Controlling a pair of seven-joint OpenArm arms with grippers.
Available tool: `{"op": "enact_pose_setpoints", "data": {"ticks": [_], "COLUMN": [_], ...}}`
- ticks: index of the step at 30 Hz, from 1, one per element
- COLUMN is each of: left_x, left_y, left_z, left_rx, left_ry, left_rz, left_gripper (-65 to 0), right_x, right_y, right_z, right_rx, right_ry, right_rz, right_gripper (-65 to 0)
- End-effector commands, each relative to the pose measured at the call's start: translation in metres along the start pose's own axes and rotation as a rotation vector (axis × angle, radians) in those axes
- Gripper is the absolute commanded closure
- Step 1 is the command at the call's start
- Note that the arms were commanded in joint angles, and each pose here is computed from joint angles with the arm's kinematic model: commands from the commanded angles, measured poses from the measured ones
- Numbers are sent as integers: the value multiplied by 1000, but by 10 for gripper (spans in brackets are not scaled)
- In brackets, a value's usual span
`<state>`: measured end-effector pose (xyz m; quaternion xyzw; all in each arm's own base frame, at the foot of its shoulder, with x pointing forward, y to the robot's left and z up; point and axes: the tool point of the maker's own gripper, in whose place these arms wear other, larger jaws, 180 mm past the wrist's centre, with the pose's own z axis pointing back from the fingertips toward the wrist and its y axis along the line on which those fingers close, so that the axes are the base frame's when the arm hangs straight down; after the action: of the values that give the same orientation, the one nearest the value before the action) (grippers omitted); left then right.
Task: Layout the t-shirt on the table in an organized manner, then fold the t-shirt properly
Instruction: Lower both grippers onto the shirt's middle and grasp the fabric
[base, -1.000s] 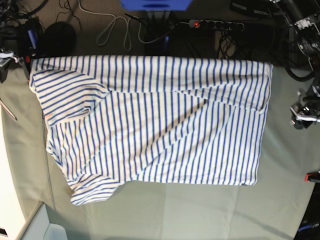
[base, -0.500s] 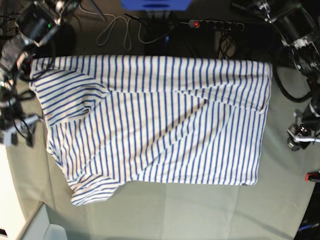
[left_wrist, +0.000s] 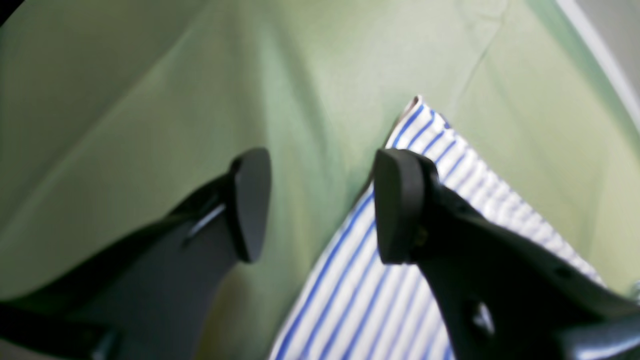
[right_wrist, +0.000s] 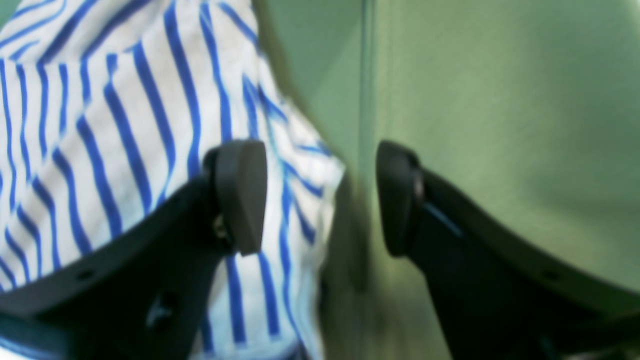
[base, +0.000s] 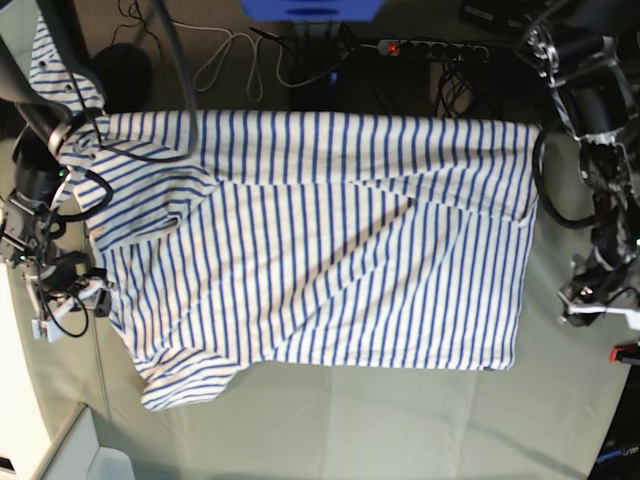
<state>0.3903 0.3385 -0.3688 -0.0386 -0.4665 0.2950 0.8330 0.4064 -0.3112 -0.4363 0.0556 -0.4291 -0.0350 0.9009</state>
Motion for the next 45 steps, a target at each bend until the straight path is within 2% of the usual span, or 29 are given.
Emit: {"op": "enact_pose_setpoints", "data": {"ticks": [1,4,9,15,20,28,31,34,41,45], "left_x": [19,5,-26,-41,-42,-53,-64,-68,-70,-89], "left_y": [-12,-13,-10,-23,-38,-48,-67,-76,-74,-50], "left_z": [-6,-27,-55,-74,-76,-76,-75,-74,-75,-75], "left_rx": [-26,-10,32,39,2,-19,-99,-140,-136,-83], "left_ry": [-60,-44,27,17,-32,-35,-16,-7,0,41], "left_rz": [-17,-51,-88,-208,-299,-301,-288,-287,-290,-279], "left_gripper": [-324,-324,-324,-324,-324,-324,-324,-324,-323,-321], "right_x": [31,26,9,-7,-12,-13,-13,-12,-5,-5], "right_y": [-5,2,17,27,43,53,55,55,57,57], "right_z": [1,-3,-10,-13,-18,-21,-21,-21,-21,-21], "right_rx": [-5,17,55,81,115,130,134,134,138,138], "right_ry": [-96,-122,-77,-29,-5,-7,-6,-12,-54,-54], "right_rz": [-4,-11,28,77,120,116,116,115,111,111], "right_gripper": [-359,-359,-359,-359,-359,-359,-359,-359,-359,-356]}}
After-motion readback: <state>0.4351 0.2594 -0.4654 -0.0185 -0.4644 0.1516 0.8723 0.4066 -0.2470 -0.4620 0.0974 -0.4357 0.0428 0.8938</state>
